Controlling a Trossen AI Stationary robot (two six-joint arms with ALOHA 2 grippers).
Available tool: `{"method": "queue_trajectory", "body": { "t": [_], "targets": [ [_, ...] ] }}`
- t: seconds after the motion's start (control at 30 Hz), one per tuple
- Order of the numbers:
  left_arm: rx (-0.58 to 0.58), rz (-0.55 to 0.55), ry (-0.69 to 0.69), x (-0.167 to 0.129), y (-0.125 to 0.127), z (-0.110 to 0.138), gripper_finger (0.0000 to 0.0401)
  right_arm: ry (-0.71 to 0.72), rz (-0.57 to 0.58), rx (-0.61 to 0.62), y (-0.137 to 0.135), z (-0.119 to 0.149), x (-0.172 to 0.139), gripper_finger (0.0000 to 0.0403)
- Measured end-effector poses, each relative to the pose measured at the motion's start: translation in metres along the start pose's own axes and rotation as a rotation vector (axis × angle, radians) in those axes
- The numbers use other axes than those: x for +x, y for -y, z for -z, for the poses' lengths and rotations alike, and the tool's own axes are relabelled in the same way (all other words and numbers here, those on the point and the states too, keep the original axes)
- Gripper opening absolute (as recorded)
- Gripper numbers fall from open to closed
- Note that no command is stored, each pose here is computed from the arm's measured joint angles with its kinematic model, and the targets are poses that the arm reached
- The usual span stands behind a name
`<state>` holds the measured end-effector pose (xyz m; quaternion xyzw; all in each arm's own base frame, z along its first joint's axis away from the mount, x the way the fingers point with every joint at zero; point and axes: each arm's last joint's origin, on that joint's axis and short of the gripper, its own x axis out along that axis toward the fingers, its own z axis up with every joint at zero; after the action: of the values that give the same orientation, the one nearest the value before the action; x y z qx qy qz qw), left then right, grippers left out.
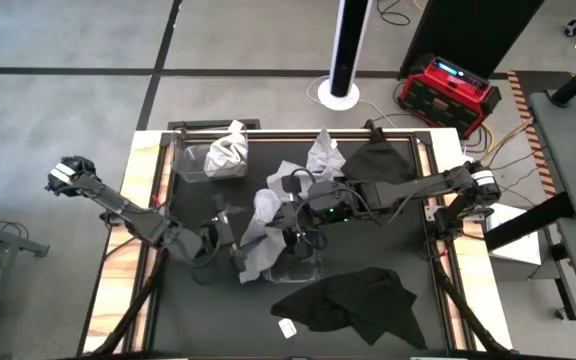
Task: Sort towels by color in basket
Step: Put the bottom gray towel into the top transparent bin
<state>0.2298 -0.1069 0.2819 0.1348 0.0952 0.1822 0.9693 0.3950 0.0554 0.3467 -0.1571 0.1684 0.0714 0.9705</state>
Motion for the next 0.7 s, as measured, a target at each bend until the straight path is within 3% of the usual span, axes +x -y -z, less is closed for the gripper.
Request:
{"method": "queue_trajectory", "body": {
  "t": [0.17, 0.27, 0.4, 0.53, 0.57, 0.7],
  "targets": [
    [0.055, -0.022, -0.025, 0.012, 0.005, 0.007, 0.0318, 0.042, 0.001, -0.025, -0.002, -0.005, 0.0, 0.0009],
    [0.102, -0.024, -0.015, 0.017, 0.011, 0.009, 0.0286, 0.053, 0.003, -0.03, -0.003, -0.006, 0.0, 0.0009],
    [0.147, -0.029, 0.002, 0.02, 0.016, 0.009, 0.019, 0.066, 0.008, -0.045, -0.002, -0.007, 0.0, 0.0009],
    [0.161, -0.08, 0.001, 0.02, 0.013, 0.008, 0.0044, 0.063, 0.009, -0.011, -0.001, -0.006, 0.0, 0.0011],
    [0.153, -0.098, 0.002, 0.019, 0.01, 0.006, 0.0023, 0.062, 0.009, 0.015, -0.001, -0.006, 0.0, 0.0013],
    [0.121, -0.167, 0.008, 0.013, 0.001, -0.001, 0.0008, 0.064, 0.013, 0.062, 0.002, -0.008, -0.003, 0.0038]
  ]
}}
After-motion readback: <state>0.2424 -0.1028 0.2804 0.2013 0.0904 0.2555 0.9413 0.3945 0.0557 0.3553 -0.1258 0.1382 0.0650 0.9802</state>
